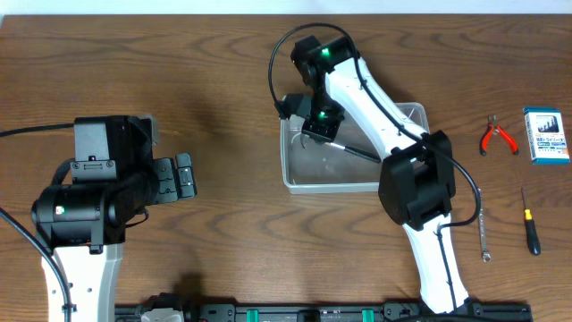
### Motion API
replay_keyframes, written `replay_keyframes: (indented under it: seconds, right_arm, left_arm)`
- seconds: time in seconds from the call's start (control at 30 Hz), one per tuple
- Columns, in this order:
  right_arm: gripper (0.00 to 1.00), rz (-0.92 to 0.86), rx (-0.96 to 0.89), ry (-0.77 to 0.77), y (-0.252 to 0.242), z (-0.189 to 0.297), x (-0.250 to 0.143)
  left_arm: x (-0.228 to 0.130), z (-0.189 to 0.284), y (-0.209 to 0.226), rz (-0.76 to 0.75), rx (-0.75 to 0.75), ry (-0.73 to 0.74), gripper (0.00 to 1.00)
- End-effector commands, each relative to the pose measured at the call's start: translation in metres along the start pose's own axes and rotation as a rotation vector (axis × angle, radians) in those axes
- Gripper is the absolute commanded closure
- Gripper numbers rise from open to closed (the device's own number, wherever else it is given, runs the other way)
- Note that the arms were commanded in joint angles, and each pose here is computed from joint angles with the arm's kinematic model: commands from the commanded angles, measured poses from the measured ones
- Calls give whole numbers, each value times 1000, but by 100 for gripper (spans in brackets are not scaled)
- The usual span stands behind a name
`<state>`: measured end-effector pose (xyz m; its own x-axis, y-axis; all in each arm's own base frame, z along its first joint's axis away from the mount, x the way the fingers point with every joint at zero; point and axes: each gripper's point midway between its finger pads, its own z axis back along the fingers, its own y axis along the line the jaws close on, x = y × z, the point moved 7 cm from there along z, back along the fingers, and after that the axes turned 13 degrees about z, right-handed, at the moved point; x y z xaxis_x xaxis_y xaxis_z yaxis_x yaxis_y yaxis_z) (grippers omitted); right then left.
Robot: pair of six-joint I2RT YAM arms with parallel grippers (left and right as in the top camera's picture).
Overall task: Pack container
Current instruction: 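Lower the hammer into the container and open the right gripper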
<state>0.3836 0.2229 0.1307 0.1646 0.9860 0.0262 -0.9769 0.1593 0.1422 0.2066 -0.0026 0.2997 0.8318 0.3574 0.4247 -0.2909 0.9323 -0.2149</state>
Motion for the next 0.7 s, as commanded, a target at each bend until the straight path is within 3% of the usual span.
replay_keyframes:
  seconds: [0.0,0.67]
  right_arm:
    - [90,9,-3,-24,5,2,0]
    - [79,-22,-13,-28,0,-18,-1]
  left_arm:
    - [3,4,1,12,11,-22,2]
    - [3,4,1,12,11,-22,2]
